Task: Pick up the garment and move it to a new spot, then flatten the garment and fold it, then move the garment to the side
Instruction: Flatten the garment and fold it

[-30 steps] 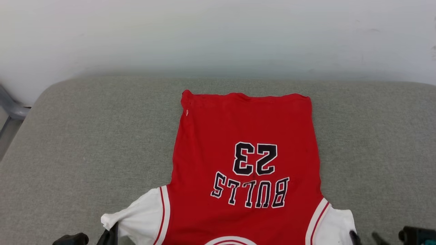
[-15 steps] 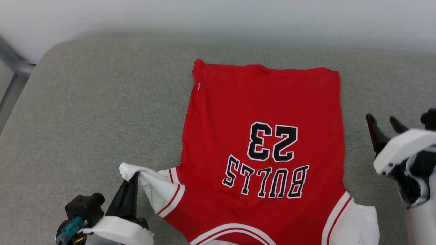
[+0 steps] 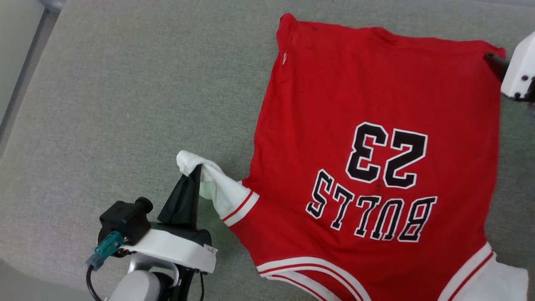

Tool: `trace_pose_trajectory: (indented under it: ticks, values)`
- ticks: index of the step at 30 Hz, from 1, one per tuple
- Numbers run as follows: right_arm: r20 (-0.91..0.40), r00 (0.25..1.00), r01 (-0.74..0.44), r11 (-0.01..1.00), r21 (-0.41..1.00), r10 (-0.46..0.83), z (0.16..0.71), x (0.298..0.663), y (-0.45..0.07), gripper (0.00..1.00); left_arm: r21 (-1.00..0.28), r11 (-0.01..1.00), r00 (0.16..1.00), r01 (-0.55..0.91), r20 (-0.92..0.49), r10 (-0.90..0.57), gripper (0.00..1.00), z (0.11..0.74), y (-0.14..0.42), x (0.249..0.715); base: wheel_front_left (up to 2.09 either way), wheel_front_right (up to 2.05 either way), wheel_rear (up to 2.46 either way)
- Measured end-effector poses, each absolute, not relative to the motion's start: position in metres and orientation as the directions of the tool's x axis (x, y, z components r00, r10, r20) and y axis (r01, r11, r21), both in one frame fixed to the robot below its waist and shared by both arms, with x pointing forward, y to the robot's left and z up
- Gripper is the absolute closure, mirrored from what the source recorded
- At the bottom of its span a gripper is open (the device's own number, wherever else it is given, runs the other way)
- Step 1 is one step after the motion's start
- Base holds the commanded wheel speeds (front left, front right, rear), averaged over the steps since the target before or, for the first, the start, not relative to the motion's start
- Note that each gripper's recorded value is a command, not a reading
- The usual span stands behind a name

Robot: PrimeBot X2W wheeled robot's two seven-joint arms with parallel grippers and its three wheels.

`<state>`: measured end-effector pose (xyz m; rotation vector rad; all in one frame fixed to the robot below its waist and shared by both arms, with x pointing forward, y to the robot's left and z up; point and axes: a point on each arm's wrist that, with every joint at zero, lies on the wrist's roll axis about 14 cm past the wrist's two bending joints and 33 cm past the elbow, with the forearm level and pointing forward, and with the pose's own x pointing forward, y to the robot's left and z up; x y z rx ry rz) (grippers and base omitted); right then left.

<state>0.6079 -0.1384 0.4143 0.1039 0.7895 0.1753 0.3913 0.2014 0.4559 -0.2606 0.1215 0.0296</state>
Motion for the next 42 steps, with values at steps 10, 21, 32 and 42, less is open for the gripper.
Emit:
trace_pose_trajectory:
  ticks: [10,21,32,42]
  values:
    - [-0.861,0.479,-0.136,0.983,0.121,0.172,0.344,0.619,-0.118,0.0,-0.251,0.965,0.984,-0.076,-0.176,0.032,1.0,0.429,0.209,0.401,0.0,0.0,0.0]
    - [-0.924,0.352,-0.116,0.987,0.114,0.148,0.346,0.603,-0.122,1.0,-0.251,0.964,0.985,-0.083,-0.169,0.04,1.0,0.43,0.213,0.399,0.0,0.0,0.0]
    - [-0.888,0.455,-0.155,0.988,-0.006,0.066,0.407,0.576,-0.153,1.0,-0.265,0.959,0.985,-0.1,-0.164,0.058,1.0,0.445,0.216,0.37,0.0,0.0,0.0]
    - [-0.852,0.519,-0.091,0.996,0.018,0.063,0.429,0.482,-0.209,1.0,-0.261,0.959,0.983,-0.114,-0.172,0.07,1.0,0.455,0.218,0.337,0.0,0.0,0.0]
